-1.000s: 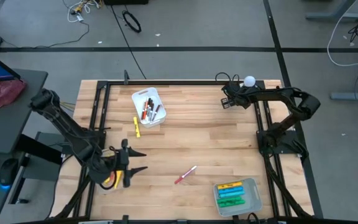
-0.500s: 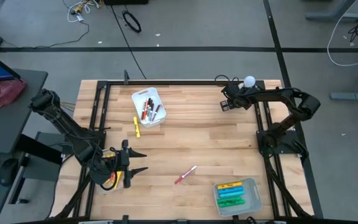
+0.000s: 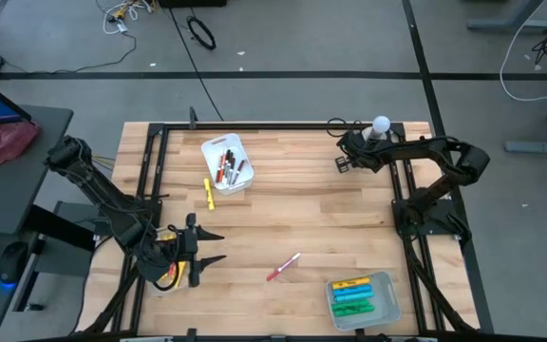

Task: Pick & Place Markers
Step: Put the yellow highlighter into the gray bin

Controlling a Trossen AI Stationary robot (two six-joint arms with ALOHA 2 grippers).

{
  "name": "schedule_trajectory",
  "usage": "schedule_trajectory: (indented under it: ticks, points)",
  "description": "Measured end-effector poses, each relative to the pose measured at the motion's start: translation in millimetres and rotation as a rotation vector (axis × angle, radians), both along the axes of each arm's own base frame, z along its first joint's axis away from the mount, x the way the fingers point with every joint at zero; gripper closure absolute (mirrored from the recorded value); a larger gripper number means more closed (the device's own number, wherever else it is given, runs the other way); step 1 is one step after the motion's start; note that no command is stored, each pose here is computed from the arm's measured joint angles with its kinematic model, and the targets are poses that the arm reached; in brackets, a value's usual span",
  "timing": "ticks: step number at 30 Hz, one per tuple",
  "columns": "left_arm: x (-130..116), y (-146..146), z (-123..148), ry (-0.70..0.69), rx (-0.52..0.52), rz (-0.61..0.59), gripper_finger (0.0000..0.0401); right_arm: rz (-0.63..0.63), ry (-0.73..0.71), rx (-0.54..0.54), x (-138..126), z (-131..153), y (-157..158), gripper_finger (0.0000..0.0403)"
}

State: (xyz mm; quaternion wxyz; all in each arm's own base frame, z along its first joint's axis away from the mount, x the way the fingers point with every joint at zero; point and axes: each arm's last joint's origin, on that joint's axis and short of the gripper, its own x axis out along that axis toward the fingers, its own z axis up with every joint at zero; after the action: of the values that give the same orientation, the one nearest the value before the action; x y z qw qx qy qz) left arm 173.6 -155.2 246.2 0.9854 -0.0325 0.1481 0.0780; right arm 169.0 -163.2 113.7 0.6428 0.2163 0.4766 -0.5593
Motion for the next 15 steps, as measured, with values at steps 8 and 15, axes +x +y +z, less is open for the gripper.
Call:
schedule_trajectory:
  ticks: [8, 15]
  points:
    - [0, 0, 0, 0.000, 0.000, 0.000, 0.0165, 0.088, 0.031, -0.020, 11, 1, 16, 0.0345]
    - [0, 0, 0, -0.002, -0.007, 0.003, 0.0165, 0.339, -0.049, -0.051, 38, 24, 76, 0.0347]
